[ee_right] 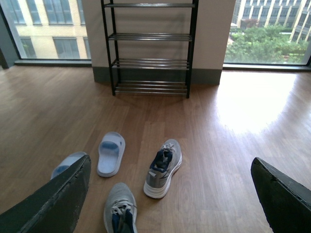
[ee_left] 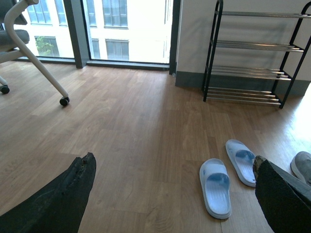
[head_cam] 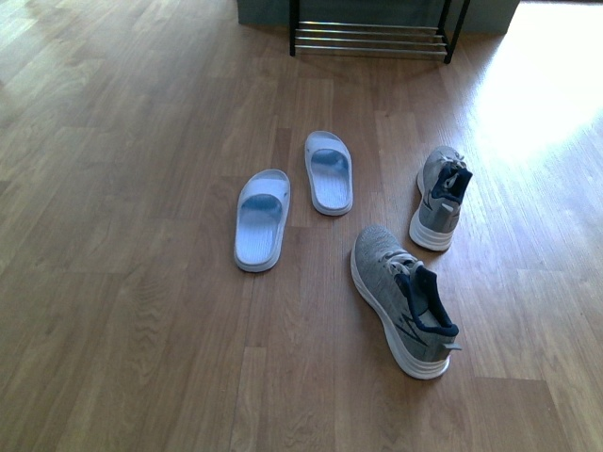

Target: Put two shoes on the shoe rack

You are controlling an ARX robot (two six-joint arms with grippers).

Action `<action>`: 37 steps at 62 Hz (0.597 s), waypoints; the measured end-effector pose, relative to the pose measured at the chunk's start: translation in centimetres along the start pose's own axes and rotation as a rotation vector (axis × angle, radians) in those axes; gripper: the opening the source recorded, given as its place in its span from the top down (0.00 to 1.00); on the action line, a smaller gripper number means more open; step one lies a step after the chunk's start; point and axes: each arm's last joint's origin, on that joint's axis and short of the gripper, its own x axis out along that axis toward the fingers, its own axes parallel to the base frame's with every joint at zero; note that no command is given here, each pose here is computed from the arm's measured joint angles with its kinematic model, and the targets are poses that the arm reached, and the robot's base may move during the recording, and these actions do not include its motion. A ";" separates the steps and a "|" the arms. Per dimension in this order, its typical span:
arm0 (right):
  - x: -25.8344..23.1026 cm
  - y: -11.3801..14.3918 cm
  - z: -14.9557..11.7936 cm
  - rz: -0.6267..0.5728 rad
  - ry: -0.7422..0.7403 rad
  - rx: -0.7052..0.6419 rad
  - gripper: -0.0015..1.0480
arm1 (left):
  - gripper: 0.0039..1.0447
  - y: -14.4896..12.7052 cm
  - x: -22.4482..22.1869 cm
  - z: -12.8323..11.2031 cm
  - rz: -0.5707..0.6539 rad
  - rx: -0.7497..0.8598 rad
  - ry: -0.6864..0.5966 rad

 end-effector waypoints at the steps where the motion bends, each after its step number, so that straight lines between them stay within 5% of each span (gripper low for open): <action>1: 0.0 0.0 0.0 0.000 0.000 0.000 0.09 | 0.09 0.0 0.0 0.0 0.000 0.000 0.000; 37: 0.0 0.0 0.0 0.000 0.000 0.000 0.09 | 0.09 0.0 0.0 0.0 0.000 0.000 0.000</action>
